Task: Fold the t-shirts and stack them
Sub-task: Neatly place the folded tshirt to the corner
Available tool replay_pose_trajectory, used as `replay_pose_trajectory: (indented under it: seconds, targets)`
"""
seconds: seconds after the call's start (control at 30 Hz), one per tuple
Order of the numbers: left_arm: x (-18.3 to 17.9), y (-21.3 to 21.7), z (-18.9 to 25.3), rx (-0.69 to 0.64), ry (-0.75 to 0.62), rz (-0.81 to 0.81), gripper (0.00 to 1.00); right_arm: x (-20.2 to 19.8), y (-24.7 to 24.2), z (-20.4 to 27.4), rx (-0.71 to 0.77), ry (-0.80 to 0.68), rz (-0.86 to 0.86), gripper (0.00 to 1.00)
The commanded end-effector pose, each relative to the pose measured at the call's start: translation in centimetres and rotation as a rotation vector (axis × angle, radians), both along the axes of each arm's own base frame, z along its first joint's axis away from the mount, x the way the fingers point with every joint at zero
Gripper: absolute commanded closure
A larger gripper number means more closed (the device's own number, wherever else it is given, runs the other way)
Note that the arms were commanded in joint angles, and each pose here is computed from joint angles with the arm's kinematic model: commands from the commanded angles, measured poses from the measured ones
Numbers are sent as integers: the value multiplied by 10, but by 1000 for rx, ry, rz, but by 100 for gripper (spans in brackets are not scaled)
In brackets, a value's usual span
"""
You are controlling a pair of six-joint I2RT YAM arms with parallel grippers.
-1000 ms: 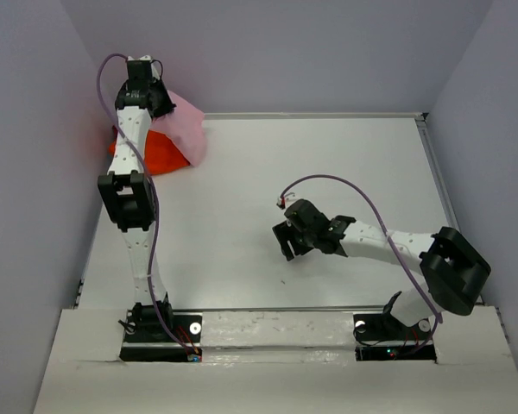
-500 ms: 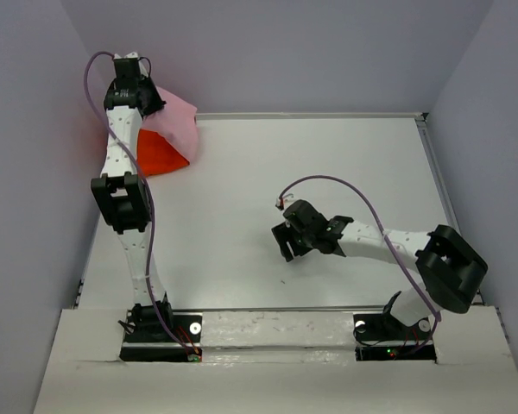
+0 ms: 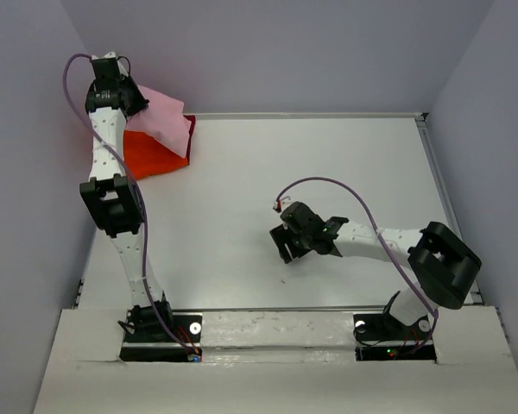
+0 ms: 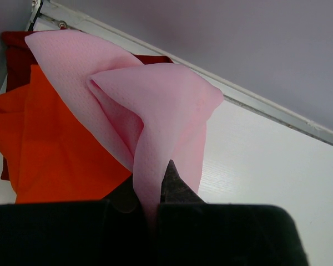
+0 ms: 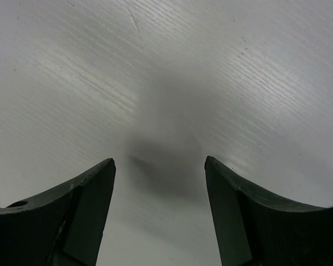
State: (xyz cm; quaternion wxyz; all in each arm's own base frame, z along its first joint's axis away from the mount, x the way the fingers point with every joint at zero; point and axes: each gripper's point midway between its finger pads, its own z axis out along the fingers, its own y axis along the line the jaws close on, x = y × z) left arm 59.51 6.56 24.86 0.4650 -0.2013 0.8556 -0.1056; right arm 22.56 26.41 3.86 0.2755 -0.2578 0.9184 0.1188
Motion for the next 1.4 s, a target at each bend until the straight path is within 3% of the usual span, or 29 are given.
replay_pose_trajectory:
  seconds: [0.0,0.27,0.53,1.23,1.37]
  targets:
    - [-11,-6,73,7,-160,-22,100,4,13,3,30,-20,21,29]
    - [-12,4,63,4,-134,-7,100,4,12,5,30,-25,22,29]
    - [-12,36,-13,33,43,73,100,3,10,5,30,-26,19,29]
    - [-4,79,-127,86,253,187,100,2,13,9,38,-35,29,29]
    - [-6,85,-140,76,279,200,84,1,13,9,38,-32,31,29]
